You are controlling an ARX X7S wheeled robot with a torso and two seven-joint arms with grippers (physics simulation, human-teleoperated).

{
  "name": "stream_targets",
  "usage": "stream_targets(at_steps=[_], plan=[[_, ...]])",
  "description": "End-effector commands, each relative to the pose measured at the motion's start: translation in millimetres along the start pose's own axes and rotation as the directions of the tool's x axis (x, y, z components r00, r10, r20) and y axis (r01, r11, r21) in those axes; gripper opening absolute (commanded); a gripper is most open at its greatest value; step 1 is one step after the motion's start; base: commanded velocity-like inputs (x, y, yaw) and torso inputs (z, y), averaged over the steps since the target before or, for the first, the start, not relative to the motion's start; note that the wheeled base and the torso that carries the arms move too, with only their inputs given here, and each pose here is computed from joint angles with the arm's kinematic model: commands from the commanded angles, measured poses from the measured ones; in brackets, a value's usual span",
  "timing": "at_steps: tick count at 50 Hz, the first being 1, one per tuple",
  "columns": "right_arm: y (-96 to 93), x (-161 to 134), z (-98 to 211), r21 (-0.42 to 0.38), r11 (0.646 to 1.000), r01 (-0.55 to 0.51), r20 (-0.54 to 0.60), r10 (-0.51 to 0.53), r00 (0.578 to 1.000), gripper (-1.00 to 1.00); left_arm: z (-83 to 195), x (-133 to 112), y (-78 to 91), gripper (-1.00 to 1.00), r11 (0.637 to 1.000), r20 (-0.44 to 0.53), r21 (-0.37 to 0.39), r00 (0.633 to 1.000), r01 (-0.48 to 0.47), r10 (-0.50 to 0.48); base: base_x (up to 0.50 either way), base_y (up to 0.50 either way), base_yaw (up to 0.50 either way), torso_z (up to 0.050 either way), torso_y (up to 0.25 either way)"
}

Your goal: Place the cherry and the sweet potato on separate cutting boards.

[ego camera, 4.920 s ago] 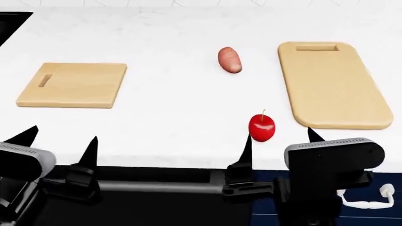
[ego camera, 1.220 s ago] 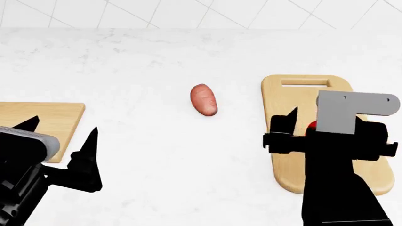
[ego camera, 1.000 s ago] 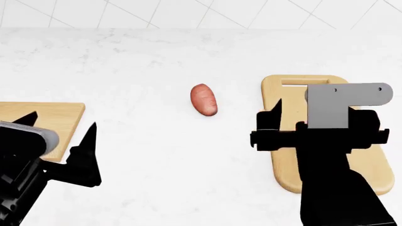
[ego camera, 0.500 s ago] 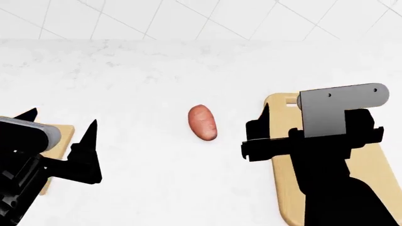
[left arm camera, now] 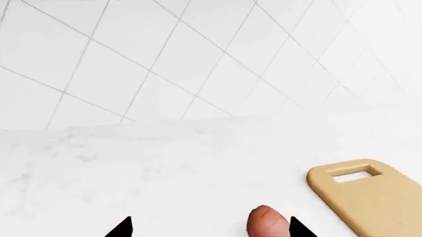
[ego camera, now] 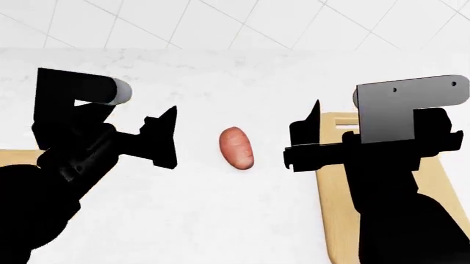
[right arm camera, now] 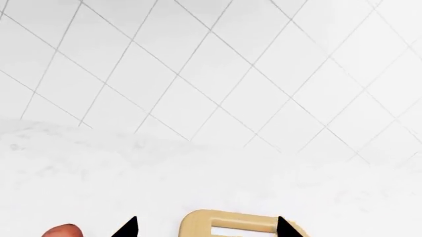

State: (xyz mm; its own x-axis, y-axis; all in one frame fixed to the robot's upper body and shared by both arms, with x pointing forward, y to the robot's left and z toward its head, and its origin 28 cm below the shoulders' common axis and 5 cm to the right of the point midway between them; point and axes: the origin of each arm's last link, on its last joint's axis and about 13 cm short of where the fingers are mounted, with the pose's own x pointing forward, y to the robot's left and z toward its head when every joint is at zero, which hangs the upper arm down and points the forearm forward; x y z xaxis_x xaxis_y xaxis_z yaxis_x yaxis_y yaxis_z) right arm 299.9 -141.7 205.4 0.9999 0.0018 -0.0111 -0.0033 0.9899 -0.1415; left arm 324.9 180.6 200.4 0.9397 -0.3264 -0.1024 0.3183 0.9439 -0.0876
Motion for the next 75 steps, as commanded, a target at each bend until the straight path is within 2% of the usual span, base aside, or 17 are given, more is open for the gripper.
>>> stream_targets(at_steps=[1, 3, 6, 8, 12, 17, 28, 31, 33, 37, 38, 45, 46, 53, 63, 64, 75], plan=[[-1.5, -4.7, 13.0, -0.009, 1.0, 0.019, 0.021, -0.019, 1.0, 1.0, 26.8, 58.2, -28.0, 1.0, 0.985, -0.143, -0.129, 0.98, 0.117, -0.136, 0.0, 0.0, 0.0, 0.0, 0.0], [-1.4, -5.5, 13.4, -0.009, 1.0, 0.021, 0.02, -0.021, 1.0, 1.0, 28.3, 71.9, -30.9, 1.0, 0.989, -0.162, -0.109, 0.979, 0.103, -0.12, 0.0, 0.0, 0.0, 0.0, 0.0], [-3.0, -6.6, 18.5, -0.01, 1.0, 0.029, 0.027, -0.029, 0.999, 1.0, 34.3, 85.7, -33.5, 1.0, 0.936, -0.204, -0.345, 0.968, 0.069, -0.147, 0.0, 0.0, 0.0, 0.0, 0.0], [-3.9, -7.3, 20.7, -0.017, 0.999, 0.032, 0.029, -0.032, 0.999, 1.0, 28.9, 92.7, -36.1, 1.0, 0.961, -0.203, -0.272, 0.972, 0.058, -0.116, 0.0, 0.0, 0.0, 0.0, 0.0], [-4.7, -7.3, 22.1, -0.017, 0.999, 0.035, 0.036, -0.034, 0.999, 1.0, 20.7, 96.9, -37.8, 1.0, 0.942, -0.252, -0.337, 0.963, 0.0, -0.091, 0.0, 0.0, 0.0, 0.0, 0.0], [-6.6, -6.3, 24.5, -0.02, 0.999, 0.042, 0.04, -0.041, 0.998, 1.0, 15.4, 96.9, -39.9, 1.0, 0.944, -0.287, -0.328, 0.955, -0.028, -0.071, 0.0, 0.0, 0.0, 0.0, 0.0], [-6.1, -8.6, 19.3, -0.027, 0.999, 0.044, 0.042, -0.043, 0.998, 1.0, 23.3, 104.4, -35.5, 1.0, 0.956, -0.102, -0.27, 0.991, -0.112, 0.087, 0.0, 0.0, 0.0, 0.0, 0.0], [-6.4, -7.6, 17.0, -0.027, 0.999, 0.044, 0.036, -0.043, 0.998, 1.0, 32.4, 104.2, -32.5, 1.0, 0.941, -0.134, -0.289, 0.981, -0.173, 0.14, 0.0, 0.0, 0.0, 0.0, 0.0], [-5.7, -7.3, 17.2, -0.027, 0.999, 0.042, 0.036, -0.041, 0.999, 1.0, 30.4, 104.2, -31.5, 1.0, 0.953, -0.13, -0.246, 0.981, -0.175, 0.147, 0.0, 0.0, 0.0, 0.0, 0.0], [-4.5, -8.4, 15.0, -0.027, 0.999, 0.038, 0.032, -0.037, 0.999, 1.0, 19.9, 102.6, -32.2, 1.0, 0.962, -0.171, -0.245, 0.982, -0.12, 0.079, 0.0, 0.0, 0.0, 0.0, 0.0], [-4.9, -8.4, 15.2, -0.028, 0.999, 0.039, 0.03, -0.039, 0.999, 1.0, 16.7, 102.3, -32.5, 1.0, 0.977, -0.169, -0.179, 0.982, -0.116, 0.086, 0.0, 0.0, 0.0, 0.0, 0.0], [-4.2, -8.6, 14.9, -0.029, 0.999, 0.037, 0.032, -0.036, 0.999, 1.0, 12.7, 102.9, -33.6, 1.0, 0.963, -0.151, -0.257, 0.988, -0.081, 0.043, 0.0, 0.0, 0.0, 0.0, 0.0], [-4.4, -8.4, 13.9, -0.027, 0.999, 0.038, 0.031, -0.037, 0.999, 1.0, 11.9, 102.7, -33.6, 1.0, 0.979, -0.151, -0.179, 0.986, -0.096, 0.069, 0.0, 0.0, 0.0, 0.0, 0.0], [-4.4, -8.0, 11.3, -0.027, 0.999, 0.035, 0.024, -0.034, 0.999, 1.0, 3.4, 99.9, -42.5, 1.0, 0.985, -0.195, -0.17, 0.981, -0.038, 0.004, 0.0, 0.0, 0.0, 0.0, 0.0], [-4.3, -7.3, 8.8, -0.023, 0.999, 0.028, 0.013, -0.028, 1.0, 1.0, -3.2, 95.6, -56.9, 1.0, 0.974, -0.246, -0.226, 0.967, 0.012, -0.069, 0.0, 0.0, 0.0, 0.0, 0.0], [-4.1, -7.4, 9.4, -0.025, 0.999, 0.025, 0.012, -0.025, 1.0, 1.0, -1.6, 96.9, -56.6, 1.0, 0.962, -0.224, -0.272, 0.973, -0.009, -0.054, 0.0, 0.0, 0.0, 0.0, 0.0], [-6.4, -9.2, 11.0, -0.029, 0.999, 0.03, 0.013, -0.03, 0.999, 1.0, -14.5, 94.2, -59.3, 1.0, 0.983, -0.251, -0.182, 0.966, 0.018, -0.064, 0.0, 0.0, 0.0, 0.001, -0.023]])
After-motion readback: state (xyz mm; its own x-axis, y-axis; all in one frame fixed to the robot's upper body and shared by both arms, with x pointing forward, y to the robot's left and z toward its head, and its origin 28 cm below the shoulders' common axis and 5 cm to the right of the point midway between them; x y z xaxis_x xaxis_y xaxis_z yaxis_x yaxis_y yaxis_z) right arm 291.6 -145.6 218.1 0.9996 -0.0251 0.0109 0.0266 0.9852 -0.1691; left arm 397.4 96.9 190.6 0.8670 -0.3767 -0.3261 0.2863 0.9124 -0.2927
